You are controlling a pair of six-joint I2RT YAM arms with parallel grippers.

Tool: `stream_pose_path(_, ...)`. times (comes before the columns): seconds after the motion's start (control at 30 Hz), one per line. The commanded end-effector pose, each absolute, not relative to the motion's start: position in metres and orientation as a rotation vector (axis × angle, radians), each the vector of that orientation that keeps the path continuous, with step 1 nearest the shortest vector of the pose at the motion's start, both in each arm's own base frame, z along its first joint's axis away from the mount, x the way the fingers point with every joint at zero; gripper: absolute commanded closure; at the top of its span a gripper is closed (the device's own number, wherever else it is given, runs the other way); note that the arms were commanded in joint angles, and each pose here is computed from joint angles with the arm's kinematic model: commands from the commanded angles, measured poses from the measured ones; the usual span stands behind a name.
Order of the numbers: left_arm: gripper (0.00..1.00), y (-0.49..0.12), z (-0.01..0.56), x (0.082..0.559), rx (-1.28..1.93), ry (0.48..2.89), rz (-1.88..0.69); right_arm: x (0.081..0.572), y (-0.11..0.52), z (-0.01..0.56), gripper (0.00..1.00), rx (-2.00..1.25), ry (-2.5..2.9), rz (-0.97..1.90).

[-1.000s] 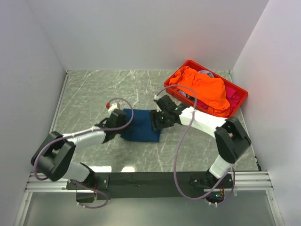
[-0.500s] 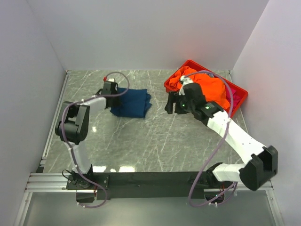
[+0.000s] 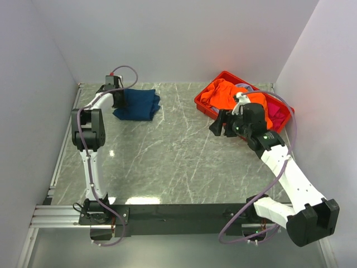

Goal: Fold and stack the t-shirts
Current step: Neatly place the folded tshirt to the corner

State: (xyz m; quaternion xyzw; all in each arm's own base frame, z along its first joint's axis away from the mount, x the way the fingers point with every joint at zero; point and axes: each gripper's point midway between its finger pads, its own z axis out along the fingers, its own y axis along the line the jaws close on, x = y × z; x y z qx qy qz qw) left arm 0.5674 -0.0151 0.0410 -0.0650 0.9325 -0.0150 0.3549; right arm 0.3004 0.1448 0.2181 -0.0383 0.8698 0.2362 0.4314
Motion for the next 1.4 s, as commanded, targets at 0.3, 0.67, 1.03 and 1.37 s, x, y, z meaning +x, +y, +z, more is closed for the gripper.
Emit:
stream_pose_path(0.3, 1.0, 0.102, 0.037, 0.562, -0.129, 2.446, 0.076, 0.291, 0.15, 0.244, 0.2, -0.186, 2.039, 0.716)
stream_pose_path(0.67, 1.0, 0.163, 0.019, 0.553, -0.12, 2.543, 0.128, 0.288, 0.153, 0.247, 0.2, -0.188, 2.026, 0.743)
stream_pose_path(1.03, 0.56, 0.204, 0.048, 0.563, -0.27, 2.443, 0.33, 0.292, 0.153, 0.241, 0.2, -0.183, 2.046, 0.739)
stream_pose_path(1.37, 0.01, 0.207, 0.152, 0.571, -0.357, 2.178, 0.413, 0.29, 0.155, 0.24, 0.2, -0.186, 2.036, 0.754)
